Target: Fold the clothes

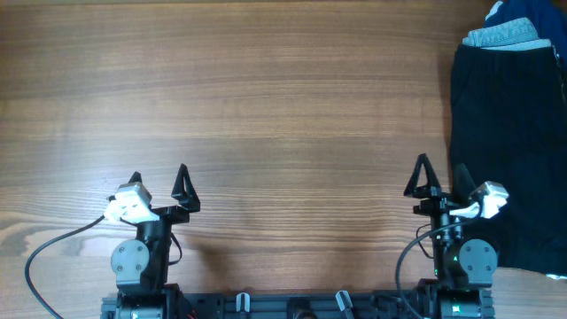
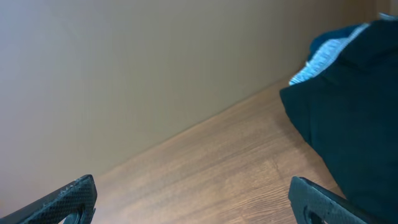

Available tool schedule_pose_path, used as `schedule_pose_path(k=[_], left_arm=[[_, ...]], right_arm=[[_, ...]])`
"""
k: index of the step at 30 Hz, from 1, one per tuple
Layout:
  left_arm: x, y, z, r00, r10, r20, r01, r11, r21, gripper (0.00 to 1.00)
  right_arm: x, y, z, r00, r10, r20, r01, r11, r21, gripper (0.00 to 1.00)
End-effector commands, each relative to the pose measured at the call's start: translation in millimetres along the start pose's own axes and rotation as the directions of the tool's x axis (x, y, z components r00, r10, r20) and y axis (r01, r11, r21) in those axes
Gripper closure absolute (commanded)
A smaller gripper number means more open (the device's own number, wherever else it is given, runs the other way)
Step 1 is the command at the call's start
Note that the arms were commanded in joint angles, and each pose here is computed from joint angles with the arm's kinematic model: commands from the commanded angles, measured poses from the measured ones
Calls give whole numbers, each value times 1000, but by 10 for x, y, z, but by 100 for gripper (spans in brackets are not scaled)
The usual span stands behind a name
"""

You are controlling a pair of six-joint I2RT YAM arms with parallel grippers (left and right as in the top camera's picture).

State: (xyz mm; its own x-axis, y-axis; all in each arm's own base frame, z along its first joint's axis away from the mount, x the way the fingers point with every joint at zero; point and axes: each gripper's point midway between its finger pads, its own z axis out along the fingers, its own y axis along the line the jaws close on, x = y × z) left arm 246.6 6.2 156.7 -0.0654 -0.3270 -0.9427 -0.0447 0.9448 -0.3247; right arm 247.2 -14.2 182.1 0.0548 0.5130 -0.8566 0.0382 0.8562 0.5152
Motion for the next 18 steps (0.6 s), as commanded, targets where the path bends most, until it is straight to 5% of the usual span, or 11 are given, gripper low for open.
schedule_pose_path(k=[1,4,8,12,18], left_arm=[[35,-26,0,1000,24,-14,-23,1000,15,0],[35,-26,0,1000,24,-14,-23,1000,15,0],[35,-27,0,1000,24,-14,-23,1000,15,0],[35,-26,0,1000,24,-14,-23,1000,15,0],[35,-27,0,1000,24,-14,-23,1000,15,0]], right_arm=[[-107,-136,-7,973,218,75,-223,973,65,0],[-204,-83,-11,912,393,114,-397,918,15,0],[-464,154,-49,892,424,159,-407,905,-127,0],[-928,453,-219,912,239,334,-161,956,-244,0],[-1192,623,-202,912,-93,399,154,980,-125,0]])
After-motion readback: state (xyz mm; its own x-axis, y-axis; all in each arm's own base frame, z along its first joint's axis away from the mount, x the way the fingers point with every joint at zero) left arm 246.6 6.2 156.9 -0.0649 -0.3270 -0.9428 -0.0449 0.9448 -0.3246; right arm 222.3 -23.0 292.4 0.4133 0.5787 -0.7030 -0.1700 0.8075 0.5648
